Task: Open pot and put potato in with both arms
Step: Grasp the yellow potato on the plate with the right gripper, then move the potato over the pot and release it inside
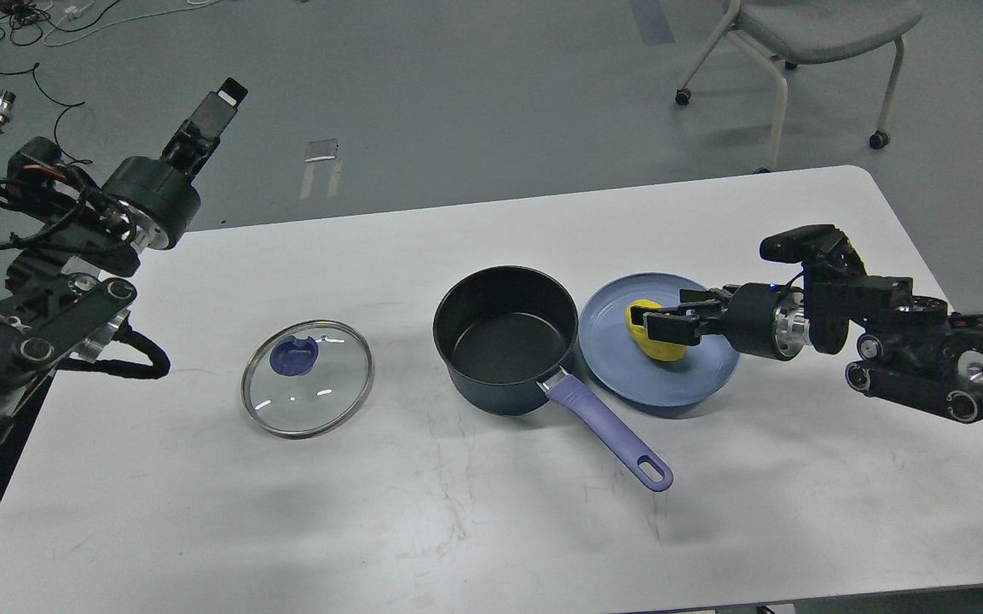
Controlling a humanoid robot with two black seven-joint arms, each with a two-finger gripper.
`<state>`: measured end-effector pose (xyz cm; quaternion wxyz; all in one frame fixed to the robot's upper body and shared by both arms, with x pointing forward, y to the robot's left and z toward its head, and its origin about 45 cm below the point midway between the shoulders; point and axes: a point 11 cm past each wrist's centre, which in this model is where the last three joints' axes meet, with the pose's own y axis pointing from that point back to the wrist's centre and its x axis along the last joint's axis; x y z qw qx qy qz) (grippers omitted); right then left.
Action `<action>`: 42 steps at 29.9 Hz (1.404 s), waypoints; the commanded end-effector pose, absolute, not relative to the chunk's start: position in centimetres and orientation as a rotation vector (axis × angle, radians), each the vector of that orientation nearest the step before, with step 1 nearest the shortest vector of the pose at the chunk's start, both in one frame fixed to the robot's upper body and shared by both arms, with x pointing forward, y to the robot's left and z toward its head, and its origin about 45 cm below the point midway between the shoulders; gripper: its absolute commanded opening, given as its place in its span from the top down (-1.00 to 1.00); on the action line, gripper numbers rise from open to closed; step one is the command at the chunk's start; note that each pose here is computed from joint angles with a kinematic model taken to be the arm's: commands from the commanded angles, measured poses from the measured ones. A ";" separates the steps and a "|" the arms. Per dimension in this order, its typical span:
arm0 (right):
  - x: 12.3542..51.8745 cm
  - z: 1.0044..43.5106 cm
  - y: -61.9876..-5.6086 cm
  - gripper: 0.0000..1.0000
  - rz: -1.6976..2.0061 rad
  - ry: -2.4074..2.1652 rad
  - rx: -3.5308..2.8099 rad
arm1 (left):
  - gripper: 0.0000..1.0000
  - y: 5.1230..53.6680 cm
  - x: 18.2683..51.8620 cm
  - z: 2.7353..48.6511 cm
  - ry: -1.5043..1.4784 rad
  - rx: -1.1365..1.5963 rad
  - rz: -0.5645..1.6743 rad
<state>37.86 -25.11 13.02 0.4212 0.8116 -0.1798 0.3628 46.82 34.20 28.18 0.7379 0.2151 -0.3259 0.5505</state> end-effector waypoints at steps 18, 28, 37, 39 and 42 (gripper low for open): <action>37.6 12.9 -25.4 0.37 0.929 -0.397 2.037 | -0.95 34.5 46.4 27.0 -0.709 0.488 1.220; 42.8 20.9 -22.9 0.37 1.145 -0.458 2.003 | -0.95 34.3 46.4 27.0 -0.707 0.486 1.219; 42.4 23.3 -11.3 0.35 1.214 -0.368 2.206 | -0.95 34.3 46.4 27.1 -0.711 0.484 1.219; 42.0 22.6 -10.1 0.35 1.219 -0.328 2.204 | -0.95 34.3 46.4 27.1 -0.710 0.485 1.220; 41.4 21.1 -9.0 0.31 1.213 -0.271 2.198 | -0.95 34.3 46.4 27.1 -0.710 0.485 1.220</action>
